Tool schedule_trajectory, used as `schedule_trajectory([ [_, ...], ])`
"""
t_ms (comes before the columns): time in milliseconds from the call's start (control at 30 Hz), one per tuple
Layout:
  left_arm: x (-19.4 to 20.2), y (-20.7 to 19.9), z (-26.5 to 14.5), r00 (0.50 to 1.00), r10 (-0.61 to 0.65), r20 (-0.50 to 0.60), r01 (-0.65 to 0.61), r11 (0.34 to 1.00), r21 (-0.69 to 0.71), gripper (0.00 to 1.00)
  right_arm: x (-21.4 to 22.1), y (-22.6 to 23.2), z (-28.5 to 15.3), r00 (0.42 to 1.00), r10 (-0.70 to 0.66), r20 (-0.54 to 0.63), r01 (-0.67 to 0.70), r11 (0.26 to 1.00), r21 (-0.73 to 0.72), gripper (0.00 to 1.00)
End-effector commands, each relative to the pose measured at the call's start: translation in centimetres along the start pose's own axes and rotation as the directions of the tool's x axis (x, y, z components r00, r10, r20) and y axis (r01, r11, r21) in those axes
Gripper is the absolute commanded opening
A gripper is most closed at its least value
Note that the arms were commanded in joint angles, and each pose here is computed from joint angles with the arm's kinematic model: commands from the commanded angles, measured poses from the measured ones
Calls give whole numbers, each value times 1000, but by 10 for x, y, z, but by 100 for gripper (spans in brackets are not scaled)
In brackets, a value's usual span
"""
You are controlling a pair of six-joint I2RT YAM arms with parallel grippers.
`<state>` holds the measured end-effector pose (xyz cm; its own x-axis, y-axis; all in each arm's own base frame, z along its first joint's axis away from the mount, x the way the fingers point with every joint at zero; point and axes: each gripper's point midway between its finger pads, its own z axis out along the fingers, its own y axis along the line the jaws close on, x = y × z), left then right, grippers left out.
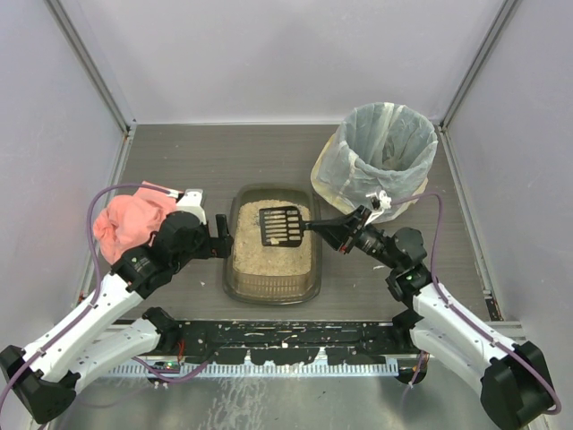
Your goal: Clean the litter box
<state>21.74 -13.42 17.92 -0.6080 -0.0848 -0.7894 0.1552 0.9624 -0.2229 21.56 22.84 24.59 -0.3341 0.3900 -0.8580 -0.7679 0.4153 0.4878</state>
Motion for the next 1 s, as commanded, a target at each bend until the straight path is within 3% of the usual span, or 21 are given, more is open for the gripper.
schedule_trajectory([
  [0,-16,-6,-2,998,-30,57,29,999,25,98,-17,-2,2,991,-131,13,131,991,31,1],
  [233,-16,-4,-3,998,-28,59,27,999,19,98,-46,-4,8,989,63,135,-77,992,105,1],
  [433,-16,-4,-4,998,-27,58,26,999,18,98,-97,-2,13,936,213,282,-260,955,140,1],
  [567,-16,-4,-5,998,-31,61,30,999,20,98,-143,5,15,899,249,359,-306,945,112,1],
  [667,-15,-2,-7,997,-33,64,31,999,19,98,-180,6,10,883,207,420,-291,946,145,1],
  [833,-16,0,-9,996,-38,74,37,999,18,98,-245,-9,-18,848,17,529,-215,925,314,1],
  [967,-14,-1,-10,996,-40,74,39,999,24,98,-273,-28,-40,842,-166,514,-133,858,496,1],
])
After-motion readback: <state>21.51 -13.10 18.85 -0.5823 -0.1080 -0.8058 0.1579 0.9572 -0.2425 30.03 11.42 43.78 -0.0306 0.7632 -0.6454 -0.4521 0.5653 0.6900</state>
